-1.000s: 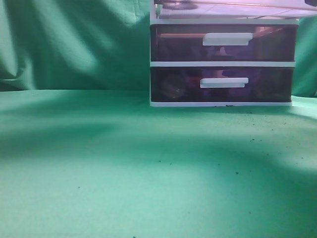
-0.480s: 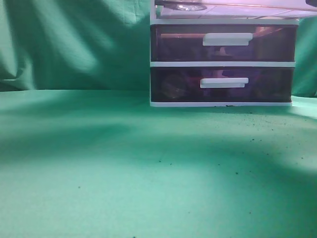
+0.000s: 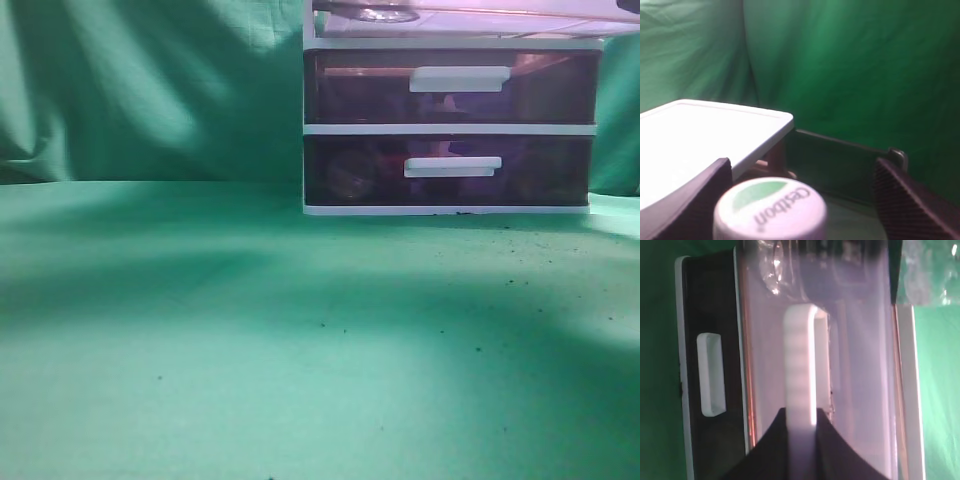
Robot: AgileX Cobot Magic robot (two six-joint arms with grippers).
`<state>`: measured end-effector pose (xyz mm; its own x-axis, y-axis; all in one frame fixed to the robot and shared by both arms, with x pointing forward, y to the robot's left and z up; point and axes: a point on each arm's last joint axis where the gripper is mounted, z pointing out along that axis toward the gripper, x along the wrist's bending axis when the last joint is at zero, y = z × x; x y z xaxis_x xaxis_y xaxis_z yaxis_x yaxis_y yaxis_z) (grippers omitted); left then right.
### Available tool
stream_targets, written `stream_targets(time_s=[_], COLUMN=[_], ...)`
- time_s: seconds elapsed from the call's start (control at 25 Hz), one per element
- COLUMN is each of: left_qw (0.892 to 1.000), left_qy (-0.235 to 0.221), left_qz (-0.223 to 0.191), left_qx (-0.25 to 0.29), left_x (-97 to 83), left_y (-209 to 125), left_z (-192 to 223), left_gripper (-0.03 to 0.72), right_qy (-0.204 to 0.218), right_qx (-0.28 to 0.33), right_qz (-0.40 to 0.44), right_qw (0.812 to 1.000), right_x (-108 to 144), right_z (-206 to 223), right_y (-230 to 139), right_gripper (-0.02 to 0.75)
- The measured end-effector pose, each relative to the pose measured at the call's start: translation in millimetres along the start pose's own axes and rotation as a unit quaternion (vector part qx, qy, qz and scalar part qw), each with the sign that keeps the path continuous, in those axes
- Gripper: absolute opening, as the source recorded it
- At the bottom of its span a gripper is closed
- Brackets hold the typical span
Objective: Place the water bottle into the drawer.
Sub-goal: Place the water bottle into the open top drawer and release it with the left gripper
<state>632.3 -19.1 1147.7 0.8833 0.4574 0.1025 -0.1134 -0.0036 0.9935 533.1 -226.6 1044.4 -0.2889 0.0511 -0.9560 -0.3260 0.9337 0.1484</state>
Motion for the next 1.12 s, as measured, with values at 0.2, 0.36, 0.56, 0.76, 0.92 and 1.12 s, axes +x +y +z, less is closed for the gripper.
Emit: stream_targets(time_s=[0.2, 0.36, 0.56, 0.76, 0.92, 1.12], left_qw=[0.998, 0.996, 0.994, 0.997, 0.986, 0.954], left_qy=[-0.046, -0.062, -0.060, -0.049, -0.033, 0.025], left_qz=[0.033, 0.046, 0.059, 0.059, 0.109, 0.028], left_qx=[-0.029, -0.047, -0.069, -0.008, 0.120, 0.296], left_x=[-21.5, -30.1, -28.8, -23.6, -19.3, -21.4], left_y=[-5.4, -4.3, 10.1, 12.3, 24.4, 54.9], left_z=[20.7, 33.8, 34.1, 27.7, 5.7, -45.8], left_gripper=[0.543, 0.543, 0.543, 0.423, 0.090, 0.000], right_qy=[0.005, 0.010, 0.008, -0.008, -0.018, -0.019], right_qx=[-0.009, -0.016, -0.022, -0.014, -0.003, 0.009], right_qz=[0.008, 0.012, 0.005, -0.015, -0.017, -0.025], right_qw=[1.000, 1.000, 1.000, 1.000, 1.000, 0.999], right_x=[10.4, 17.2, 18.7, 15.9, 13.6, -2.5], right_z=[-3.0, -5.6, -6.0, -5.8, -5.0, 5.0], right_y=[3.0, 6.8, 9.0, 7.9, 7.4, 6.0], right_gripper=[0.089, 0.089, 0.089, 0.089, 0.089, 0.089])
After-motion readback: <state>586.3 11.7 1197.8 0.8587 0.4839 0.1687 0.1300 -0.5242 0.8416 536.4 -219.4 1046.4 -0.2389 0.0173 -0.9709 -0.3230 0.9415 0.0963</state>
